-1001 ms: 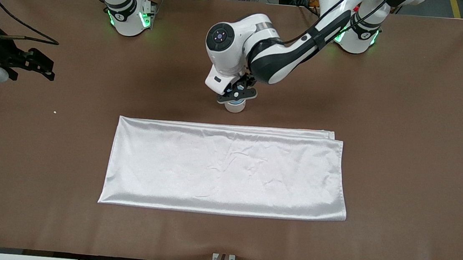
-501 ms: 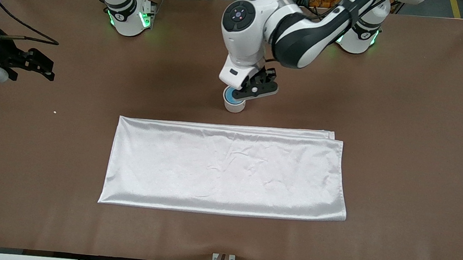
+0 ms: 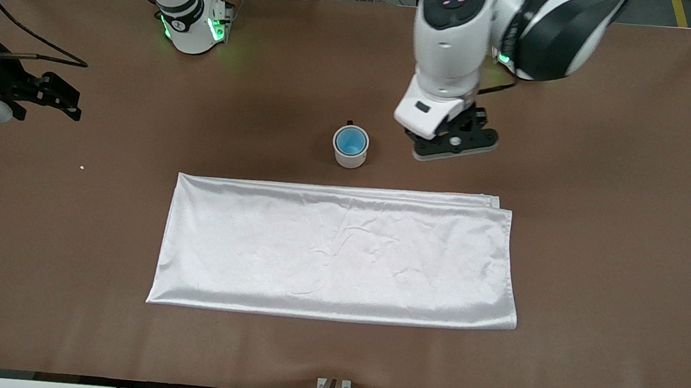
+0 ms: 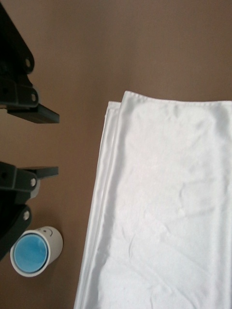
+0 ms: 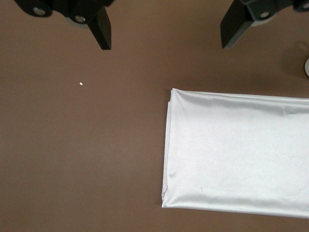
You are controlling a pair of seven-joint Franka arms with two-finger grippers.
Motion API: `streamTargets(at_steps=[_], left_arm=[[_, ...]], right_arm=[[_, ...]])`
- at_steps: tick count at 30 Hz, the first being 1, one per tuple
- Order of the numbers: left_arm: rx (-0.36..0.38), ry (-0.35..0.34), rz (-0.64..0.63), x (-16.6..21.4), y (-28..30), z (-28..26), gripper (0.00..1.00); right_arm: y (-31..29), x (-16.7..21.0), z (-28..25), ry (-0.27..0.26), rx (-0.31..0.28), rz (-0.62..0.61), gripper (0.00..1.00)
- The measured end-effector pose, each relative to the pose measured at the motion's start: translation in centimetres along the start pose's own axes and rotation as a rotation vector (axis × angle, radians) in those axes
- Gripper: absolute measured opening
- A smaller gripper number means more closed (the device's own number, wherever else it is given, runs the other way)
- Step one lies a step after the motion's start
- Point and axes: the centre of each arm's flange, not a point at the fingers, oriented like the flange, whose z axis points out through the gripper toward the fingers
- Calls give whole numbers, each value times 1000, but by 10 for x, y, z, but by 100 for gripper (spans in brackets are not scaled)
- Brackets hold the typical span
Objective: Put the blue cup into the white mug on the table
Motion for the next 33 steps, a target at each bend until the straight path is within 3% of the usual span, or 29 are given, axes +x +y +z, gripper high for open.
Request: streamTargets(at_steps=[20,33], left_arm=[[-21,-21,173,70,-164,-30,45],[-52,-60,284,118,-302,-7,46]], right_arm=[[0,0,0,-1,0,0,100],[0,0,0,-1,-1,-1,100]])
